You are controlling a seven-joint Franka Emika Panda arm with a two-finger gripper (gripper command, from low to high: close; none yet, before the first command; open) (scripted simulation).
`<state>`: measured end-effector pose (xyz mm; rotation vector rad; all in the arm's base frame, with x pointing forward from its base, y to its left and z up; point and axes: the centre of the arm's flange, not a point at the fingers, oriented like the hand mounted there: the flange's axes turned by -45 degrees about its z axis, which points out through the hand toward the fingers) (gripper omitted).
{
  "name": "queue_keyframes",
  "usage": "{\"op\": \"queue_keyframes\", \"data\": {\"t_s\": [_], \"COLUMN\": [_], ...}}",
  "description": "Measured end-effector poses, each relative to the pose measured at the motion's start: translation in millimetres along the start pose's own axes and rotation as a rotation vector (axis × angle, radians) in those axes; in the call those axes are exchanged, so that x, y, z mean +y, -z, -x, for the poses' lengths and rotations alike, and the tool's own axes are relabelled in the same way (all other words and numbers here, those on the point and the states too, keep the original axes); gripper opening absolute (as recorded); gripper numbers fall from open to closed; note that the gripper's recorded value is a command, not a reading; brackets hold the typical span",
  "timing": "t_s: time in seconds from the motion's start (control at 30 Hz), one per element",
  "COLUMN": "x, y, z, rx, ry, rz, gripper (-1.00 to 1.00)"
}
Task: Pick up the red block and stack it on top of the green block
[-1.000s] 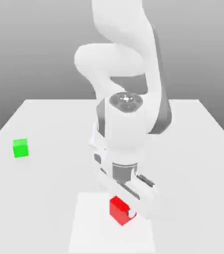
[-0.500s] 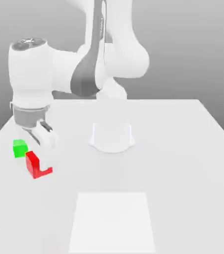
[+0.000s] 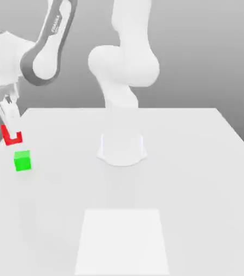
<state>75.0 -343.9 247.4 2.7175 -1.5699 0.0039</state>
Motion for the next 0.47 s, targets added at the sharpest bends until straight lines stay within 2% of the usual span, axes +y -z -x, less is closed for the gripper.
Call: {"op": "queue_keyframes", "data": {"t_s": [0.4, 0.43, 0.47], "x": [5, 6, 6], "y": [-64, -67, -67], "z": [3, 4, 4], "rx": [-0.003, -0.003, -0.003], "ry": [0.006, 0.003, 0.003], "rz": [-0.004, -0.003, -0.003], "gripper": [-1.00, 1.00, 1.00]}}
